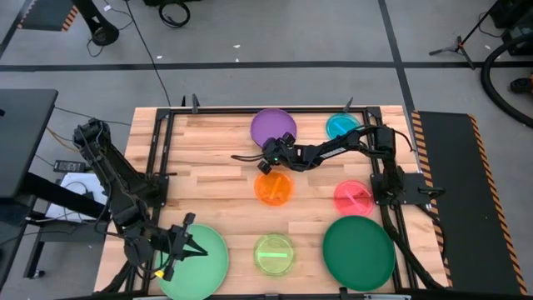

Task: Stack plastic plates
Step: Stack the stacked plates on top of the dark green plate

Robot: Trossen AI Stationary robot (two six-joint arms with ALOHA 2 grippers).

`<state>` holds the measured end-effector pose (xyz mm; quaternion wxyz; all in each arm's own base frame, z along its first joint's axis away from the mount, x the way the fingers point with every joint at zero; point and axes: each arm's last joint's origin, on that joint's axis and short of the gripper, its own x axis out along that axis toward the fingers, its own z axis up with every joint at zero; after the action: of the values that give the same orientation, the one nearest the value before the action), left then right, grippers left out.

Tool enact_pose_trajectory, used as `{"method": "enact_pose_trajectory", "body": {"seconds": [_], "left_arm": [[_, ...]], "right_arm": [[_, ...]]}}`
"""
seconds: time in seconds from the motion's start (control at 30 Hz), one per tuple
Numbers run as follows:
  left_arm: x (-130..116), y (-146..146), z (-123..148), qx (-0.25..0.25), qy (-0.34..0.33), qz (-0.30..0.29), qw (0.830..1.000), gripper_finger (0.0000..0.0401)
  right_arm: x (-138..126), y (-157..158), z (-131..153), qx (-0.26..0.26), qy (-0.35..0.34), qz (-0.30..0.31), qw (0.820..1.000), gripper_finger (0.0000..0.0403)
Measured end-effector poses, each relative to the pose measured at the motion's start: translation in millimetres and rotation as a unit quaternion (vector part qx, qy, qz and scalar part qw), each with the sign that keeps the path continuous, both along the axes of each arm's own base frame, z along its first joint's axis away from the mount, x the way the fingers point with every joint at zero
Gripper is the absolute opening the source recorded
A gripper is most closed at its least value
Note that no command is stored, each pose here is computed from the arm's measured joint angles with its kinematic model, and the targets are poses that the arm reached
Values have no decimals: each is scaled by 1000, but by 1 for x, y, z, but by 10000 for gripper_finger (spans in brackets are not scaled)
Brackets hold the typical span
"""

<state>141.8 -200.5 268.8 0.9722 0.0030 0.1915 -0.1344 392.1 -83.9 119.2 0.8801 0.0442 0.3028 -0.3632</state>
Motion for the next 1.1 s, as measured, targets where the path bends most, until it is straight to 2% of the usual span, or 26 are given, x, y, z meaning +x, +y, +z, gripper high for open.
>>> {"method": "enact_pose_trajectory", "body": {"seconds": [0.17, 0.27, 0.4, 0.6, 0.83, 0.97, 1.1], "left_arm": [[0, 0, 0, 0, 0, 0, 1000, 16], [0, 0, 0, 0, 0, 0, 1000, 16], [0, 0, 0, 1, 0, 0, 1000, 16], [0, 0, 0, 13, -2, -5, 1000, 16], [0, 0, -1, 15, -2, -5, 1000, 16], [0, 0, -1, 25, -4, -9, 1000, 16], [0, 0, -1, 52, -13, -20, 998, 16]], "right_arm": [[1, 2, 1, -4, -2, 4, 1000, 59], [3, 8, 3, -27, -4, 7, 1000, 24], [4, 20, 11, -60, 5, 10, 998, 23], [2, 45, 43, -91, -13, 39, 995, 23], [-13, 120, 102, -126, -70, 127, 981, 23], [-34, 181, 129, -110, -124, 198, 966, 23], [-55, 248, 137, -85, -128, 261, 953, 23]]}}
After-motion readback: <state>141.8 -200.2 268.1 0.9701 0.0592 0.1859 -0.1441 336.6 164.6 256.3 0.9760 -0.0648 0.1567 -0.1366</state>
